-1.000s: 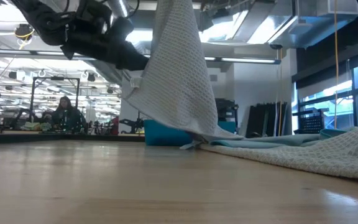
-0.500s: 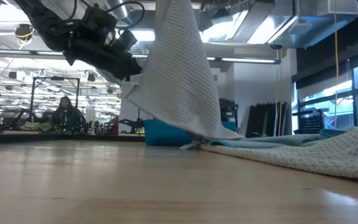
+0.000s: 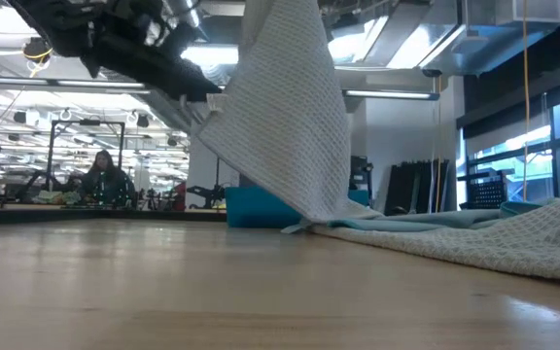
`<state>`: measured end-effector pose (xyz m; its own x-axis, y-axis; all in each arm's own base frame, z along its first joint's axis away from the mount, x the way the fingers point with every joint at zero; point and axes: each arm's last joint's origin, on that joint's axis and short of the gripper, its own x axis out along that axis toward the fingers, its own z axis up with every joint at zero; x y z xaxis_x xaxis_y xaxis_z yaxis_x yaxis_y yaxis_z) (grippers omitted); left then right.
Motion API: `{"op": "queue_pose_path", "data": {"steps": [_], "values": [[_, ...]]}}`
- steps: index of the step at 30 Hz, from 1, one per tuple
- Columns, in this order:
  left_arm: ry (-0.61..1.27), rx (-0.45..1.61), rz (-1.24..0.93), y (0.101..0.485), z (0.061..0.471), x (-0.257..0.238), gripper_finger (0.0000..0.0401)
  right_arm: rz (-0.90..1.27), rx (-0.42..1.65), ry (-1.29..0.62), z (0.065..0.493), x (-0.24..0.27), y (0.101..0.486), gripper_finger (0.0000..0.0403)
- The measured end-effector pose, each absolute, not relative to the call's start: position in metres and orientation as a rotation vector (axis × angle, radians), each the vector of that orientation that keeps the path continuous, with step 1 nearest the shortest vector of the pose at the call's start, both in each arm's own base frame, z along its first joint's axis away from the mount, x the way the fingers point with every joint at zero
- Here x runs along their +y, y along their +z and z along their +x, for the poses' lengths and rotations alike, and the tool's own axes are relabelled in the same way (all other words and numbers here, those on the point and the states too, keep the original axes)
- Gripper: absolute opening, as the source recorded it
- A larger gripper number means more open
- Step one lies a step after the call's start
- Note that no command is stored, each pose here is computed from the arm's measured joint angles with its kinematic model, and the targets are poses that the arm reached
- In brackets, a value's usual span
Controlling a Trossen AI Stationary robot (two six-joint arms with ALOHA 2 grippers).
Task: Fold microfiber towels
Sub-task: Fold the left gray towel
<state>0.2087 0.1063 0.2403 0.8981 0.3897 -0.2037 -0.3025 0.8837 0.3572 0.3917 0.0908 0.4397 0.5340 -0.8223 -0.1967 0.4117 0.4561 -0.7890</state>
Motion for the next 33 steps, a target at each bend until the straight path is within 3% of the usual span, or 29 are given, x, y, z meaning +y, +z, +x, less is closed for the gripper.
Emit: {"op": "queue_pose_path", "data": {"steps": [4,12,23,33], "values": [[0.287,0.234,0.313,0.251,0.199,0.098,0.0002,-0.757,0.626,-0.826,0.39,0.093,0.439,0.0008],[0.024,0.047,0.22,0.273,0.189,0.083,0.0033,-0.728,0.615,-0.814,0.39,0.094,0.439,0.0008],[-0.121,-0.159,0.152,0.291,0.2,0.06,0.0117,-0.561,0.612,-0.662,0.394,0.087,0.433,0.0008],[-0.149,-0.172,0.132,0.287,0.211,0.049,0.0184,-0.472,0.66,-0.601,0.396,0.078,0.425,0.0008]]}}
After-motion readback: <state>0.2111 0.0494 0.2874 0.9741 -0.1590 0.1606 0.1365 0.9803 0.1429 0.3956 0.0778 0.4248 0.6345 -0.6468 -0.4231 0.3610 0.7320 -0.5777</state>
